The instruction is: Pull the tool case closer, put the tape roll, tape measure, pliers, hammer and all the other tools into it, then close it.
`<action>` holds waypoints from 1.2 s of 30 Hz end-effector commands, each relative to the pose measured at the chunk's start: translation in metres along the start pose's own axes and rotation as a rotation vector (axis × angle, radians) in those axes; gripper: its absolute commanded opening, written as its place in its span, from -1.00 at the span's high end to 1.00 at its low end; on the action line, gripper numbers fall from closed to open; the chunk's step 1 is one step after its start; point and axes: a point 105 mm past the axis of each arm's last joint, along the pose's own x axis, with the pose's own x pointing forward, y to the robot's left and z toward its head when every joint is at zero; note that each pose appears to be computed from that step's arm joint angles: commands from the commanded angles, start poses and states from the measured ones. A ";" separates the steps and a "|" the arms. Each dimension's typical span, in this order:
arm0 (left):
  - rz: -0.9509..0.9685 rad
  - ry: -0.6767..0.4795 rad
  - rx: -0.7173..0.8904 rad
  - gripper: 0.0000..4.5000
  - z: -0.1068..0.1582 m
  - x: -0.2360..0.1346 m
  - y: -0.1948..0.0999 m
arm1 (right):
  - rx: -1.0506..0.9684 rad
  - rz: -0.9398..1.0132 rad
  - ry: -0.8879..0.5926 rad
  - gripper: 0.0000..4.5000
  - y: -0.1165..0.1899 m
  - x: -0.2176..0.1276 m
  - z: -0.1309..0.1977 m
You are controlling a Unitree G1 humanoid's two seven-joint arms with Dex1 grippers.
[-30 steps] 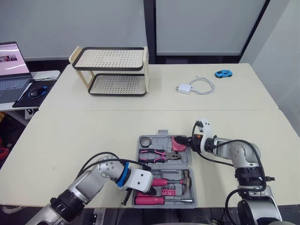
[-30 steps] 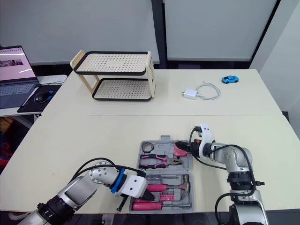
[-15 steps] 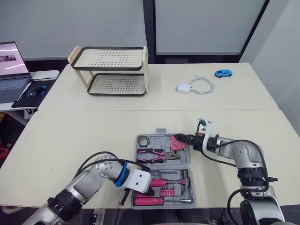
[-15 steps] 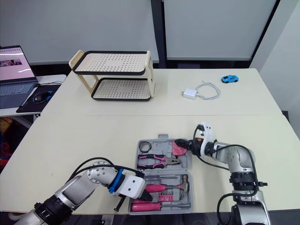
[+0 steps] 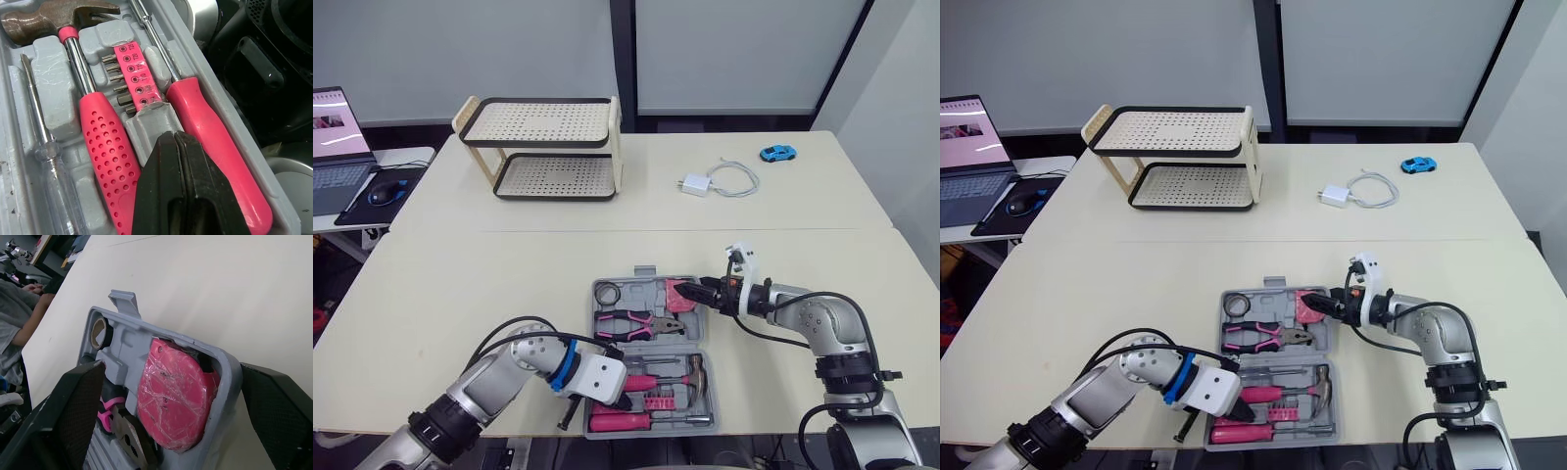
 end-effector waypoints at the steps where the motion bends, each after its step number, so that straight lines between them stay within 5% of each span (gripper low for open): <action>1: -0.054 0.113 -0.108 1.00 -0.033 0.002 -0.018 | -0.088 0.104 -0.019 -0.99 0.022 -0.001 0.011; 15: 0.081 0.043 -0.191 1.00 -0.028 -0.016 -0.006 | -0.255 0.151 0.003 -0.99 0.040 -0.025 0.012; 36: 0.137 0.079 -0.274 1.00 -0.058 -0.029 -0.031 | -0.465 0.208 0.022 -0.99 0.075 -0.055 0.007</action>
